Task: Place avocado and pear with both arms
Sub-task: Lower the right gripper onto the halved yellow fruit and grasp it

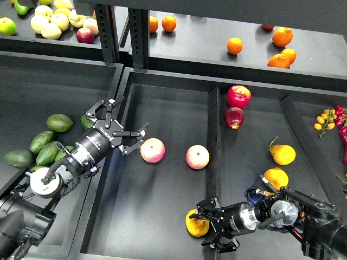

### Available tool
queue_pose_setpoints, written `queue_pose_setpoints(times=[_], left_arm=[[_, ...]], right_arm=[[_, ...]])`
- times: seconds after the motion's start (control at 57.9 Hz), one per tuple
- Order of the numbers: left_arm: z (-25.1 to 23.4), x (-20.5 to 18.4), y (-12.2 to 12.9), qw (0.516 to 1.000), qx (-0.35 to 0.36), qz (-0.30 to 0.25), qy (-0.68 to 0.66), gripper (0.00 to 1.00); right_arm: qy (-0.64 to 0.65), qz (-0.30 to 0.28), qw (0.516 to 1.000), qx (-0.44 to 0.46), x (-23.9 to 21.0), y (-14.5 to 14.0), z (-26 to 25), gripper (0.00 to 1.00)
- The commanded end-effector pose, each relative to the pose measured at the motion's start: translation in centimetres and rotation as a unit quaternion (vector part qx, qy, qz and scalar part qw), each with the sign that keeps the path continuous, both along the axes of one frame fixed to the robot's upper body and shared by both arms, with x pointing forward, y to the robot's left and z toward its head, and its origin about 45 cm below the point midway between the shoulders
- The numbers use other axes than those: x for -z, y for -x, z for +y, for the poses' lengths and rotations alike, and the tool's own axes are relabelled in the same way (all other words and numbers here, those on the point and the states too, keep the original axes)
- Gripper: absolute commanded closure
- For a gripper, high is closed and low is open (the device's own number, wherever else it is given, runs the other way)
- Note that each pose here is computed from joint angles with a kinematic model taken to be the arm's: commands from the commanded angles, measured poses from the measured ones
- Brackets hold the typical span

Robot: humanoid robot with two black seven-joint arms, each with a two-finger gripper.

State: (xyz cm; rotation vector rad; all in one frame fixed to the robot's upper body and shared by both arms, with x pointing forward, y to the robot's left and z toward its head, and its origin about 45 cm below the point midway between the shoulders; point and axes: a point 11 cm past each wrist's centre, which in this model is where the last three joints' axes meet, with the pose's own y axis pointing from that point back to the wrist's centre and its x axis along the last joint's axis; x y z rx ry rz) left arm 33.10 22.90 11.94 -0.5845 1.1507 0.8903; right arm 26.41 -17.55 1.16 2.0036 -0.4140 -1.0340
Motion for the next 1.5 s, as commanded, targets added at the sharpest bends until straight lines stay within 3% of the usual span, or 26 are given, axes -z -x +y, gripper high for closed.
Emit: queue_pose_setpoints(times=[0.0, 0.363, 0.466, 0.57, 0.795, 1.105, 1.485], left_arm=[[0.0, 0.0, 0.0, 1.000, 0.001, 0.000, 0.000, 0.00], [-0.1, -0.1, 0.0, 1.000, 0.001, -0.001, 0.000, 0.00], [-0.1, -0.1, 0.0, 1.000, 0.002, -0.001, 0.000, 0.00], [-0.2, -0.1, 0.0, 1.000, 0.004, -0.001, 0.000, 0.00], [-0.4, 0.0, 0.1, 1.000, 0.007, -0.001, -0.001, 0.00], [-0.6, 0.1, 0.2, 1.000, 0.011, 0.001, -0.002, 0.00], [-0.6, 0.1, 0.2, 1.000, 0.011, 0.001, -0.002, 0.00]], right_arm=[[0.009, -0.001, 1.000, 0.009, 0.2, -0.3, -0.8, 0.20], [0.024, -0.008, 0.999, 0.035, 0.4, -1.5, -2.1, 0.22], [0.026, -0.009, 0.999, 0.039, 0.3, -1.7, -2.3, 0.30], [0.026, -0.011, 0.999, 0.039, 0.2, -1.9, -2.3, 0.32], [0.025, -0.021, 0.998, 0.051, -0.7, -3.3, -2.8, 0.57], [0.020, -0.026, 0.998, 0.059, -1.3, -4.0, -2.8, 0.65], [-0.013, -0.066, 0.994, 0.088, -5.7, -8.7, -2.3, 0.68]])
